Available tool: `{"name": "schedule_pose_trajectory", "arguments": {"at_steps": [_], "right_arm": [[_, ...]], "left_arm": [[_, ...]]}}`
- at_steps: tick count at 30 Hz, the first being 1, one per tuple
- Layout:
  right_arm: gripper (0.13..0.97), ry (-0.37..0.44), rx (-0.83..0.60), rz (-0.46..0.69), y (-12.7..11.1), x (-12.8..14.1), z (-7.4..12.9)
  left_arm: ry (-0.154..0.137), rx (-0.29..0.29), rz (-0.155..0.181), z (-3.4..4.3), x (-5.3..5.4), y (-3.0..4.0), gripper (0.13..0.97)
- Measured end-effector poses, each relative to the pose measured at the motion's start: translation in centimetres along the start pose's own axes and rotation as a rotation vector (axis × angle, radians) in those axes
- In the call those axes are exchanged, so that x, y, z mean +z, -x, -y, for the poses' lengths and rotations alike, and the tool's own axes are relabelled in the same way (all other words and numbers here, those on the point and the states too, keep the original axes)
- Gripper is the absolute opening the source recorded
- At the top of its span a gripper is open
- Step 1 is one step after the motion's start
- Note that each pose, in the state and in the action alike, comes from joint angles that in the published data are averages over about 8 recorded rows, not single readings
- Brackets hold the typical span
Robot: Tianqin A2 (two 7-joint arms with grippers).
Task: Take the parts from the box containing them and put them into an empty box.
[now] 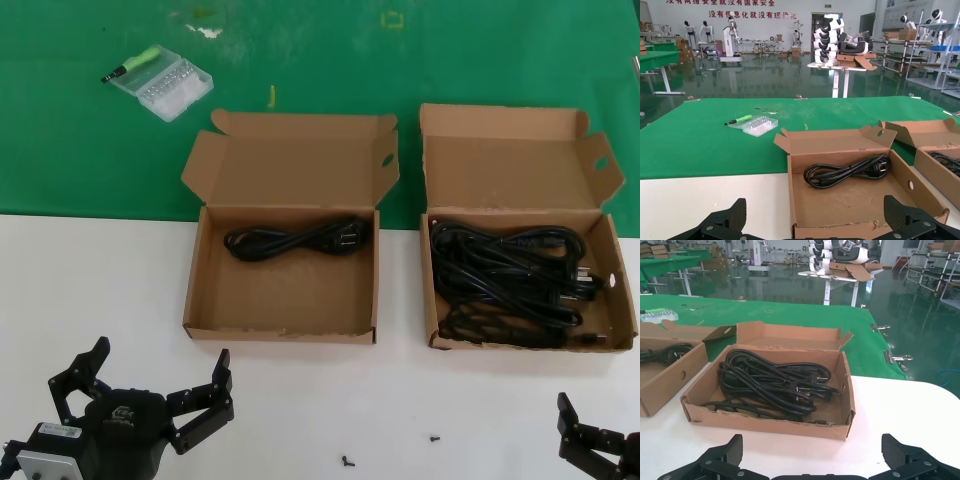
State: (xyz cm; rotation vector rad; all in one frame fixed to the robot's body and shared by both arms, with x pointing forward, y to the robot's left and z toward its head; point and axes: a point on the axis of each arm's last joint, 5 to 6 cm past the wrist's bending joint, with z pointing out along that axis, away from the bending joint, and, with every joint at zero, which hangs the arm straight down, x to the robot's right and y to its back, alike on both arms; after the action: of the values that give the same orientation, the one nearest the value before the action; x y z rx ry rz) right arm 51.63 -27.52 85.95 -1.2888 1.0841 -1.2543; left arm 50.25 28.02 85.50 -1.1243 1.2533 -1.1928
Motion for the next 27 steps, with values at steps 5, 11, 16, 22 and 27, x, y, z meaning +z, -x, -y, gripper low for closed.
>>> {"name": "schedule_pose_trajectory", "arguments": {"at_steps": [5, 11, 16, 22, 27], "right_arm": [[0.966, 0.000, 0.000, 0.000, 0.00, 0.00, 0.00], [0.966, 0.000, 0.000, 0.000, 0.00, 0.00, 0.00], [0.966, 0.000, 0.000, 0.000, 0.00, 0.00, 0.00], [0.966, 0.000, 0.000, 0.000, 0.00, 0.00, 0.00], [0.966, 0.000, 0.000, 0.000, 0.00, 0.00, 0.00]], "left_arm": [[0.000, 0.000, 0.000, 0.00, 0.00, 0.00, 0.966], [0.000, 0.000, 0.000, 0.00, 0.00, 0.00, 0.966], [0.000, 0.000, 0.000, 0.00, 0.00, 0.00, 0.966], [0.000, 0.000, 0.000, 0.00, 0.00, 0.00, 0.966], [0.000, 0.000, 0.000, 0.00, 0.00, 0.00, 0.966]]}}
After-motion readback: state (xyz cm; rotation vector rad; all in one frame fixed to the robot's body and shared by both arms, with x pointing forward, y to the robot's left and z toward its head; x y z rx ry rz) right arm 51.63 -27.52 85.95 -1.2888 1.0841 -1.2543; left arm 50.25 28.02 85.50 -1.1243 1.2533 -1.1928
